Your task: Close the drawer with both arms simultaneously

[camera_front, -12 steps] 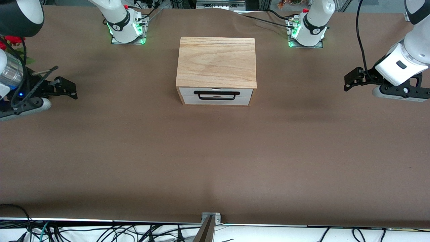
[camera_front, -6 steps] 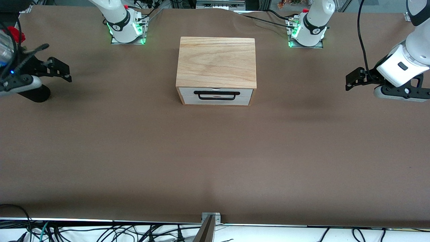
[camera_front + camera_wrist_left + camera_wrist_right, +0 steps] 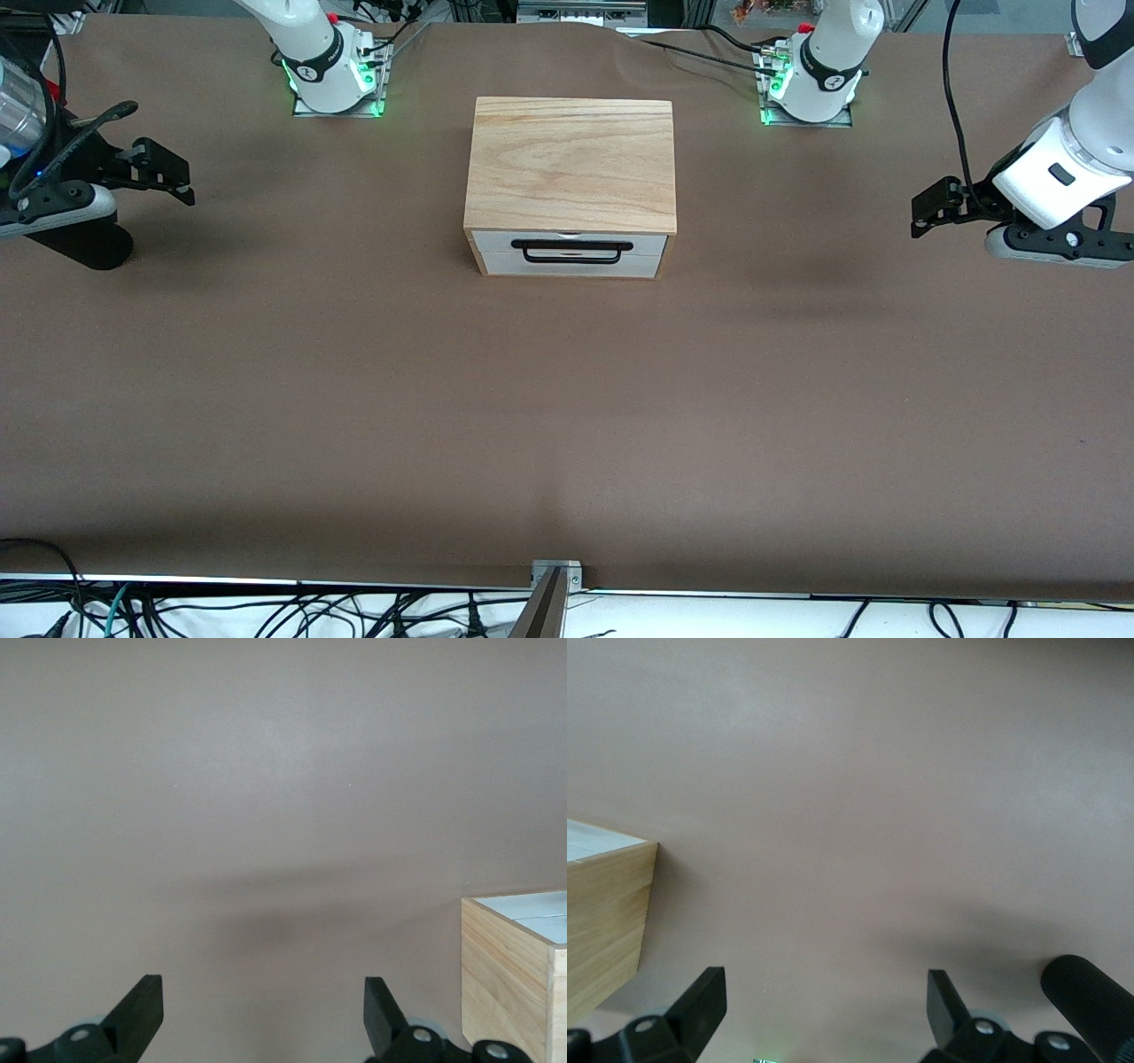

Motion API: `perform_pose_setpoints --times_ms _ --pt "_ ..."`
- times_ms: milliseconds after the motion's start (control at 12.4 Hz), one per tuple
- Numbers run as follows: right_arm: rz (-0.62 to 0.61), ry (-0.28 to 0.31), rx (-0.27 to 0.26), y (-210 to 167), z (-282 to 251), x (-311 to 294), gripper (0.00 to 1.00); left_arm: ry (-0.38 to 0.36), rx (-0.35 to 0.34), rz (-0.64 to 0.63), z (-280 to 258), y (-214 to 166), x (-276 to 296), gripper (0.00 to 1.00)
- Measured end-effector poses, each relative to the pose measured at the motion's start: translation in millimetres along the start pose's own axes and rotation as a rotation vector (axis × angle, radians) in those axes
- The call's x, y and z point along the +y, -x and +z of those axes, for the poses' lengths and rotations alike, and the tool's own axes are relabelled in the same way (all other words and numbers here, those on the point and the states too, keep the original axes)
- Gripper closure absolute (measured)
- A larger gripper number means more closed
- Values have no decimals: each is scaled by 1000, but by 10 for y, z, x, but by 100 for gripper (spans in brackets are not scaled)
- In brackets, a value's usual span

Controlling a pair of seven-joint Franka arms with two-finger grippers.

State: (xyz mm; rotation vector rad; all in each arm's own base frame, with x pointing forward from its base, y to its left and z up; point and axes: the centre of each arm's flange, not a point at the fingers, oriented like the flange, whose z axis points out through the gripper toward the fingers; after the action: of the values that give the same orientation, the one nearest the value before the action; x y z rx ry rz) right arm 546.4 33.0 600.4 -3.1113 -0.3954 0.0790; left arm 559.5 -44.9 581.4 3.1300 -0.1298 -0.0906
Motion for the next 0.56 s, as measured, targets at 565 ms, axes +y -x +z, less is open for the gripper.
perform_pose_setpoints --times_ms 565 --pt "0 15 -5 5 -6 2 0 0 -1 0 3 -2 1 0"
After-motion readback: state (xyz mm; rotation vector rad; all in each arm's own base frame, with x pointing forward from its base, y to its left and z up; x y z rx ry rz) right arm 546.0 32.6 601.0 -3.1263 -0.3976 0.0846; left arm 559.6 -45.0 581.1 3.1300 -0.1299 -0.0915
